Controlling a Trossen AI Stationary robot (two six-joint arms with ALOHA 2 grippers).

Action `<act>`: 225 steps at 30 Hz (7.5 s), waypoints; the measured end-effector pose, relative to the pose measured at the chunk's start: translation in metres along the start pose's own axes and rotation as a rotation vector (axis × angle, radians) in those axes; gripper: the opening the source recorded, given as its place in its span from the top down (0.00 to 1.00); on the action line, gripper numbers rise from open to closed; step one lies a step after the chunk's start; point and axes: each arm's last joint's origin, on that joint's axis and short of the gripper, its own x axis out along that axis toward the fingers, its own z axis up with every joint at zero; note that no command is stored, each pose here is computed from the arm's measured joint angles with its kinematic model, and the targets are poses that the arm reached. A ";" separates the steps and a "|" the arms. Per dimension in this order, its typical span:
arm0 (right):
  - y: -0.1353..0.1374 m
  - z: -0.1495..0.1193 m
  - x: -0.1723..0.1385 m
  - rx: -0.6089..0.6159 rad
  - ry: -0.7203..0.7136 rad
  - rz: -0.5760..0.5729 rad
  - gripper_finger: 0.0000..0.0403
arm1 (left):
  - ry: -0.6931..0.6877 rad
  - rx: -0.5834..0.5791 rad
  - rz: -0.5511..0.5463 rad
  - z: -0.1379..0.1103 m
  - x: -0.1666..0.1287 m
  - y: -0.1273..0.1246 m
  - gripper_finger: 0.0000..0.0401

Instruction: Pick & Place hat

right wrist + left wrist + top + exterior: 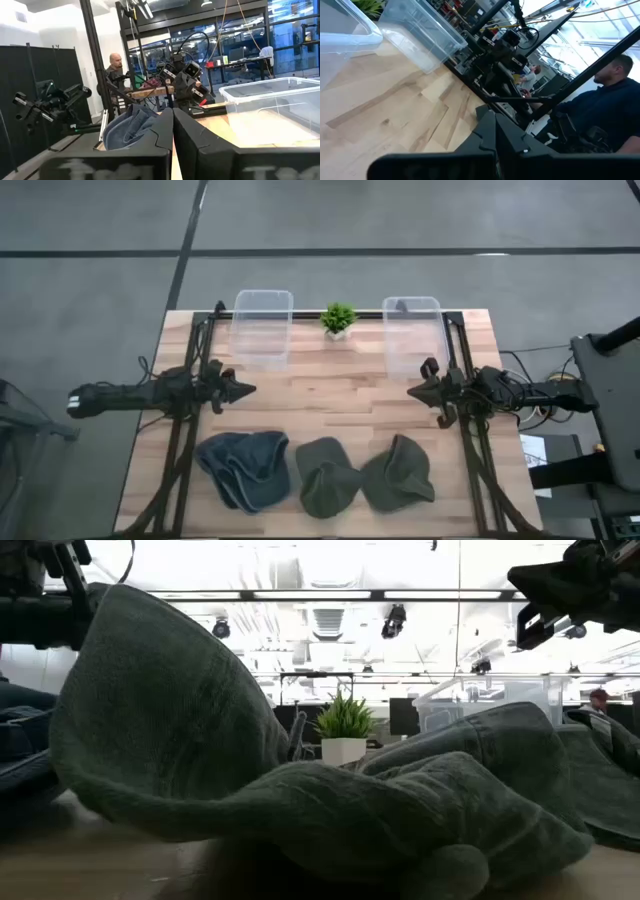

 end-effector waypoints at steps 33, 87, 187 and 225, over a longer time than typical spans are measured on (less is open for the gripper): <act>0.000 0.000 0.000 0.000 0.000 0.000 0.98 | 0.000 0.000 0.000 0.000 0.000 0.000 1.00; 0.036 0.119 0.082 0.789 0.585 0.145 0.98 | -0.354 -0.425 0.181 0.011 -0.002 0.005 1.00; 0.014 0.161 0.149 0.186 1.251 -0.544 0.98 | -0.174 -0.463 0.109 0.004 -0.001 0.004 1.00; 0.005 0.293 0.072 -0.162 0.599 -1.193 0.98 | -0.172 -0.467 0.108 0.004 -0.001 0.004 1.00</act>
